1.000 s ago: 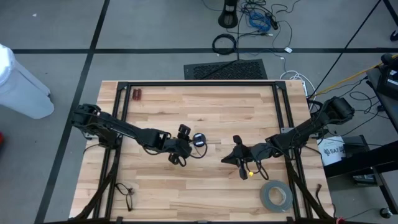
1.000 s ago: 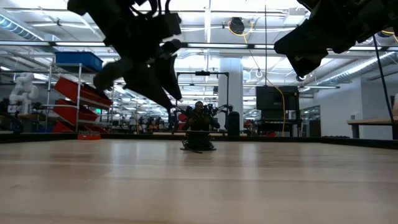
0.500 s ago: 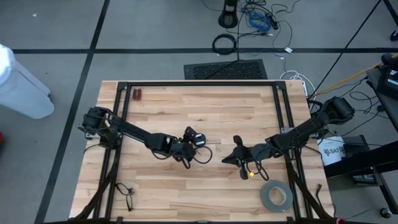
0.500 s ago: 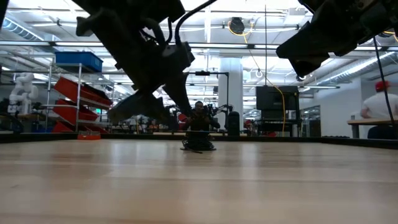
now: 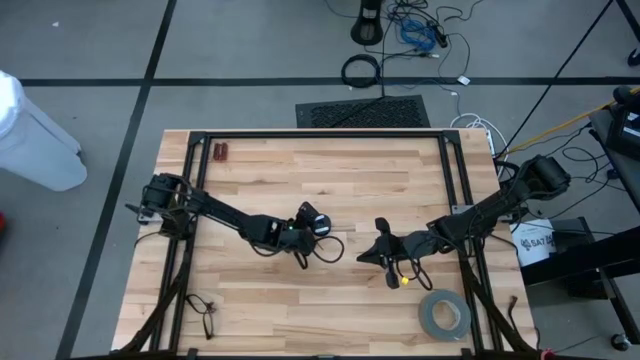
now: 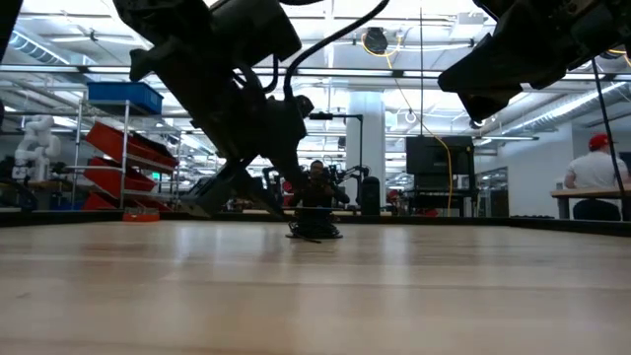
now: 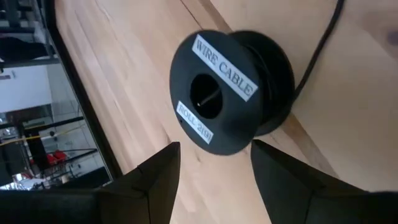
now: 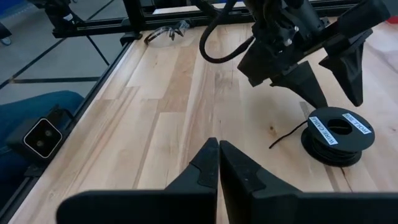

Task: Coil cords
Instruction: Uncoil the black wire from the spool

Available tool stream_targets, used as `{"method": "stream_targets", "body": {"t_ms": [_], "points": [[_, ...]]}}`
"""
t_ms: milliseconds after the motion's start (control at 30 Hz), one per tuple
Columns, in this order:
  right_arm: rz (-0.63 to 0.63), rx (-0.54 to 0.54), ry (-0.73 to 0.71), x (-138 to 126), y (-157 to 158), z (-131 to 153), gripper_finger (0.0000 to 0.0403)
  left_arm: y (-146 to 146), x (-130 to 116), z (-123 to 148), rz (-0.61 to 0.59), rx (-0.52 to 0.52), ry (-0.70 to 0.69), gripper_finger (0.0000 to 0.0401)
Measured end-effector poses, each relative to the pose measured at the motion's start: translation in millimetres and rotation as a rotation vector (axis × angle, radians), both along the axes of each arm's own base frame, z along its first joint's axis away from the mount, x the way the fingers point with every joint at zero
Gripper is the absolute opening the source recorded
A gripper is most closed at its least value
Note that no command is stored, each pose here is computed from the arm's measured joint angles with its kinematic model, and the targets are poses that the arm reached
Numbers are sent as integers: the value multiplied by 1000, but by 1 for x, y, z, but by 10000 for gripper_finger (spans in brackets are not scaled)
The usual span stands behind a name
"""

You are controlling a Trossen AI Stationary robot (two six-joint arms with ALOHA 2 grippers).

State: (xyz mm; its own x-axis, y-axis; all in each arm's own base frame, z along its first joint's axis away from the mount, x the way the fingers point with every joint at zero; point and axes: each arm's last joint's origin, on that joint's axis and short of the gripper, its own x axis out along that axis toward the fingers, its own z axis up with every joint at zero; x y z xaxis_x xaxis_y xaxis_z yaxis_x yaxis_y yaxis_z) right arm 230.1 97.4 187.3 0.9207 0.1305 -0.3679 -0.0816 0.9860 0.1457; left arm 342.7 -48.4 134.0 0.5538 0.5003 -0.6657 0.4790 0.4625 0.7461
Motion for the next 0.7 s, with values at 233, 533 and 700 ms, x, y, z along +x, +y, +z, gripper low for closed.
{"method": "stream_targets", "body": {"t_ms": [233, 533, 700], "points": [[1, -3, 0, 0, 0, 0, 0, -1, 2, 1, -23, -38, -18, 202], [6, -18, 2, 0, 0, 0, 0, -2, 3, 1, -32, -59, -24, 166], [7, -18, 1, 0, 0, 0, 0, -2, 3, 1, -32, -58, -24, 117]]}}
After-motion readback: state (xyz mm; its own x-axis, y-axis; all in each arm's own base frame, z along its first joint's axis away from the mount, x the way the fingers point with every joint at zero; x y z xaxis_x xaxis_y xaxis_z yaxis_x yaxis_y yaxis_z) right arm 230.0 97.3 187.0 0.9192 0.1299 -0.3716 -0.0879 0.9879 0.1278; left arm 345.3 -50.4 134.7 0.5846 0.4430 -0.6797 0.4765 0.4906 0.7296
